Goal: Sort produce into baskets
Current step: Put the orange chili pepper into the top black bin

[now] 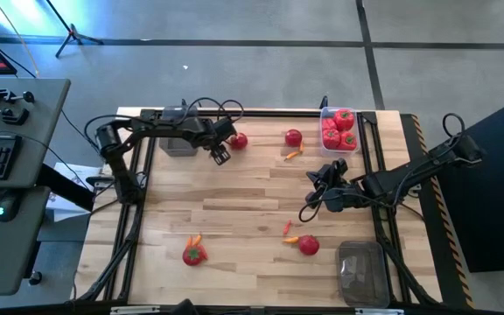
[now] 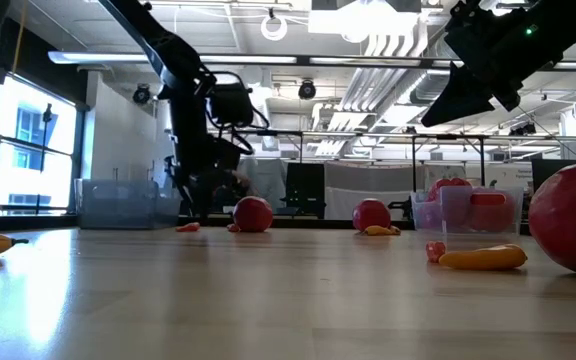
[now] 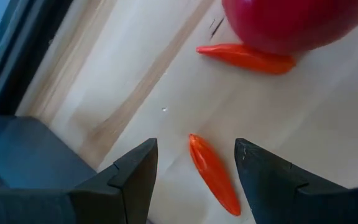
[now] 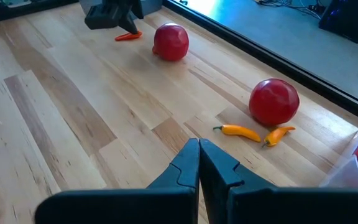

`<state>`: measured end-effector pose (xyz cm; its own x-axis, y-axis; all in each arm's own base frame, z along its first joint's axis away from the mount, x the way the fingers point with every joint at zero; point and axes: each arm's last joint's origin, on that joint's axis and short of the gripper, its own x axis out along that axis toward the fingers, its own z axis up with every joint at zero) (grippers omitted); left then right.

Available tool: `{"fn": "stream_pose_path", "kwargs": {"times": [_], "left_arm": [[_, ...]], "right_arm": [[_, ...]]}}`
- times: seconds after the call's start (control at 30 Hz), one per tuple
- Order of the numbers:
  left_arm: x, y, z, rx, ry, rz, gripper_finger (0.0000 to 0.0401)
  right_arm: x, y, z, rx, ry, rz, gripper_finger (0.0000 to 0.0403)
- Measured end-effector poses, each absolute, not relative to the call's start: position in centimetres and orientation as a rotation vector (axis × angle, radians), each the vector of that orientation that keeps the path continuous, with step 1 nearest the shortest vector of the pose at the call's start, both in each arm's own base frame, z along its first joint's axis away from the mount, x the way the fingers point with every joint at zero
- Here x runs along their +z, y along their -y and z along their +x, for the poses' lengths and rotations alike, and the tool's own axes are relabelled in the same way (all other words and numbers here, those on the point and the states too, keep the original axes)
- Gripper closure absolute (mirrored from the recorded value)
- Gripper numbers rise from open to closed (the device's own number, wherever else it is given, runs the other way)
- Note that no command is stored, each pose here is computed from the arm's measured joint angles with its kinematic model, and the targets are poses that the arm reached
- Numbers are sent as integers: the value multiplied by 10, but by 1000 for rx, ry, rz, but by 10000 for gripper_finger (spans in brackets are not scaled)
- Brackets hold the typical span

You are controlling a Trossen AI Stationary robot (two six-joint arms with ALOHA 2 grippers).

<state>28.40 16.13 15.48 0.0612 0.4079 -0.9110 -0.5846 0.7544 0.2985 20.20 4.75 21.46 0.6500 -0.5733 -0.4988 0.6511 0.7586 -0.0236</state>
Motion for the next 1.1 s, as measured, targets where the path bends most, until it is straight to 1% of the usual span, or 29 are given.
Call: {"fn": "stream_pose_path", "kwargs": {"times": [0.23,0.37,0.5,0.83,0.9,1.1], "left_arm": [[137,-169,286,775,-1390,-183,199],[135,-170,286,769,-1401,-182,206],[135,-168,287,711,-1415,-164,243],[139,-167,286,645,-1441,-137,386],[146,-168,288,644,-1426,-125,395],[181,-169,291,660,-1318,-103,391]], "right_arm": [[211,-48,204,-703,-525,150,403],[207,-49,206,-706,-541,138,403],[205,-49,207,-707,-550,133,403],[205,-50,207,-702,-554,134,403],[205,-50,207,-702,-554,134,403],[204,-50,207,-692,-561,140,403]]}}
